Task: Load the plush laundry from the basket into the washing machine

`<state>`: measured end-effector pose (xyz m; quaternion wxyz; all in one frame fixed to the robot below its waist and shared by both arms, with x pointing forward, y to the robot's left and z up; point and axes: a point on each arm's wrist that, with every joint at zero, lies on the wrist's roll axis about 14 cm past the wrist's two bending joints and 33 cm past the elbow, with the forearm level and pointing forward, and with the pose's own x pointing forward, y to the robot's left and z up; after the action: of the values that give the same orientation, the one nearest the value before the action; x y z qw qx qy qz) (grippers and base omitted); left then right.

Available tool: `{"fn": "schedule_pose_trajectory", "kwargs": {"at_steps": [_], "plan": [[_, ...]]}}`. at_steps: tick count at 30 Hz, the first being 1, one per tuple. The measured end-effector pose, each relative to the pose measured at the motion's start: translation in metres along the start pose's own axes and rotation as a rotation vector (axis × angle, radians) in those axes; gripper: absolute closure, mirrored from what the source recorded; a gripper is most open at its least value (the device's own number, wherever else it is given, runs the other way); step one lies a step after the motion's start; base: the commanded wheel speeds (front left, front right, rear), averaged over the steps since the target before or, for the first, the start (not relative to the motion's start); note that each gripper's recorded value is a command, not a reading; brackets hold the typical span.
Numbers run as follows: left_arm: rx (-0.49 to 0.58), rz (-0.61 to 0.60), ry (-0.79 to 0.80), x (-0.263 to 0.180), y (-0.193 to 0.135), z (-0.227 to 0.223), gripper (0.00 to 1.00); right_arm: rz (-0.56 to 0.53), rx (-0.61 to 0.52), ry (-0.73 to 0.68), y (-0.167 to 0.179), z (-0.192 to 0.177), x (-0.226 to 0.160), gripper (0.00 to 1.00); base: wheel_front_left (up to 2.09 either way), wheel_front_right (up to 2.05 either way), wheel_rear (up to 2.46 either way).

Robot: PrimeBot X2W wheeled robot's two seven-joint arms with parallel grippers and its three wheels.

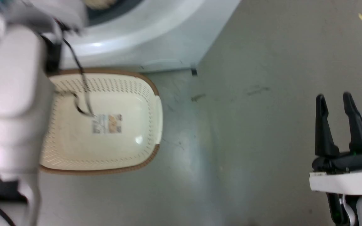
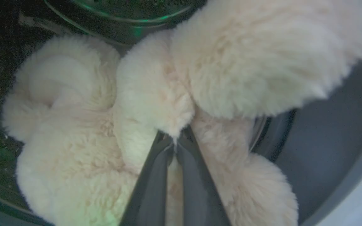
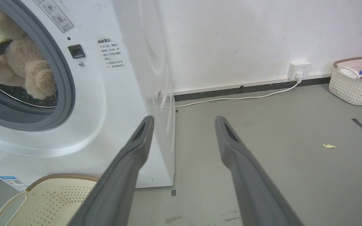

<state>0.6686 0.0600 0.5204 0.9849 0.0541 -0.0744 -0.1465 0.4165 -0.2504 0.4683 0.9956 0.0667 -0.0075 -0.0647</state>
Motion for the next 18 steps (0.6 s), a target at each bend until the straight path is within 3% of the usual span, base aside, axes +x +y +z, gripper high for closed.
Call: {"fn": "schedule_pose_trajectory", "kwargs": {"at_steps": [6,12,14,15,18], "plan": [[0.031,0.056,0.071,0.049,0.026,-0.037,1.00,-0.011,0.012,0.026,-0.003,-0.016,0.014,0.00,0.00,0.00,0.00],[0.058,0.069,0.149,0.081,0.032,-0.071,1.00,-0.045,-0.003,0.089,-0.015,-0.037,0.014,0.00,0.00,0.00,0.00],[0.038,0.076,0.190,0.087,0.031,-0.087,1.00,-0.053,-0.005,0.102,-0.017,-0.043,0.015,0.00,0.00,0.00,0.00],[-0.017,0.091,0.293,0.090,0.030,-0.118,1.00,-0.062,-0.009,0.124,-0.021,-0.052,0.016,0.00,0.00,0.00,0.00],[-0.017,0.089,0.363,0.087,0.028,-0.140,1.00,-0.111,0.026,0.123,-0.032,-0.054,0.014,0.00,0.00,0.00,0.00]]}}
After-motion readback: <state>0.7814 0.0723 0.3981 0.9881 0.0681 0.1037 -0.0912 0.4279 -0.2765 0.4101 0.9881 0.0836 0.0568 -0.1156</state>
